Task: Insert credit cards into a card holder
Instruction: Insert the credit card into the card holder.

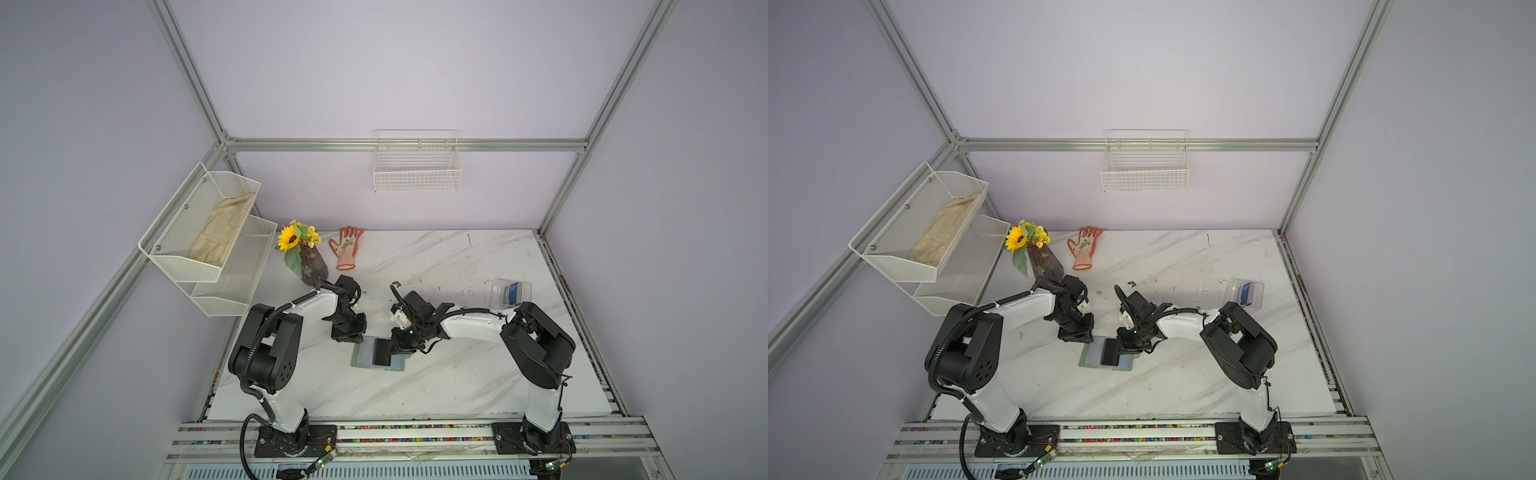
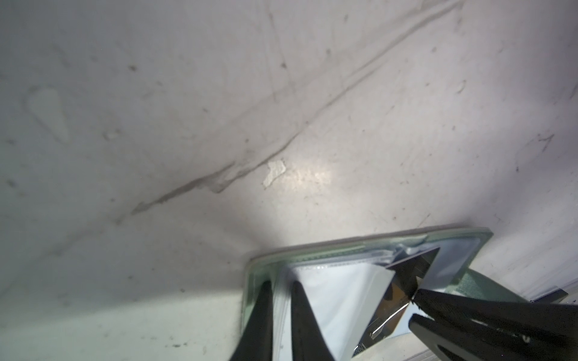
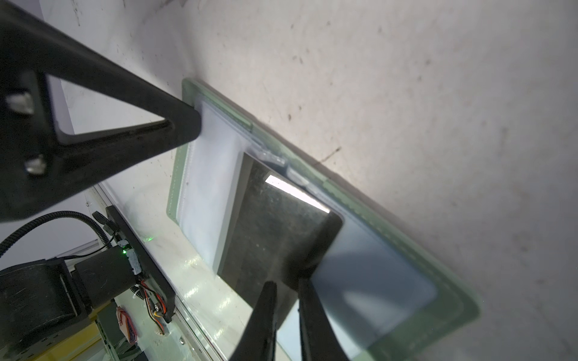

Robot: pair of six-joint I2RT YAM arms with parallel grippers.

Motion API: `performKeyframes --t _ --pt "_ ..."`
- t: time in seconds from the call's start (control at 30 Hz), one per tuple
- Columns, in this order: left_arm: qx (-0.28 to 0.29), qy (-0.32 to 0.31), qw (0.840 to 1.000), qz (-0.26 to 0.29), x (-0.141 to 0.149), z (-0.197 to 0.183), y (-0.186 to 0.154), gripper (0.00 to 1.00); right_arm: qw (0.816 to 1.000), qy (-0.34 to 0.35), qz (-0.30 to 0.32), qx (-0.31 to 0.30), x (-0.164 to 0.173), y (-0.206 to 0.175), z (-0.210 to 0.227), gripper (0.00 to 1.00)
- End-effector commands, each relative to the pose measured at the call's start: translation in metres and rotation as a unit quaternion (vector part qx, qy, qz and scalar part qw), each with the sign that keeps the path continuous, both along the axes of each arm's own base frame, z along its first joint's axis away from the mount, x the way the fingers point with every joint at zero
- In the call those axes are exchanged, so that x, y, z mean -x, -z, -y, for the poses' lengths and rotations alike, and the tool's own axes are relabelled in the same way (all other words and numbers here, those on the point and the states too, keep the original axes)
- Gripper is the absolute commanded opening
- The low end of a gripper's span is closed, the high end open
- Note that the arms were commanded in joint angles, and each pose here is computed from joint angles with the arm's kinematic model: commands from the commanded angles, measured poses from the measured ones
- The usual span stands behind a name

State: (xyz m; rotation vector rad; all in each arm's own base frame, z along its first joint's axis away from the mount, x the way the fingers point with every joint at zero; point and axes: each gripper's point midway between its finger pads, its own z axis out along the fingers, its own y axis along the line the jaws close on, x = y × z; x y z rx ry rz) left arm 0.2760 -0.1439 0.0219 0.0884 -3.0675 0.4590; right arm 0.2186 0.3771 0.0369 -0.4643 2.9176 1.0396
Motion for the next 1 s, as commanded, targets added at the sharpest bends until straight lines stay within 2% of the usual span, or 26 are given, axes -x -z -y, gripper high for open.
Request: performKeyframes --t 0.0,0.47,0.97 --pt "-0.015 0.011 0.999 -0.042 0.017 0.0 0.03 0.13 1.0 0.006 -0.002 0.005 0.004 0.002 0.004 0.18" --pt "-0.014 0.011 0.999 -0.041 0.017 0.001 0.03 0.13 0.999 0.029 -0.014 -0.012 0.002 0.011 -0.001 0.19" --pt "-0.013 0.011 0.999 -0.043 0.017 0.001 0.031 0.13 0.999 0.034 -0.013 0.001 0.003 0.006 0.004 0.19"
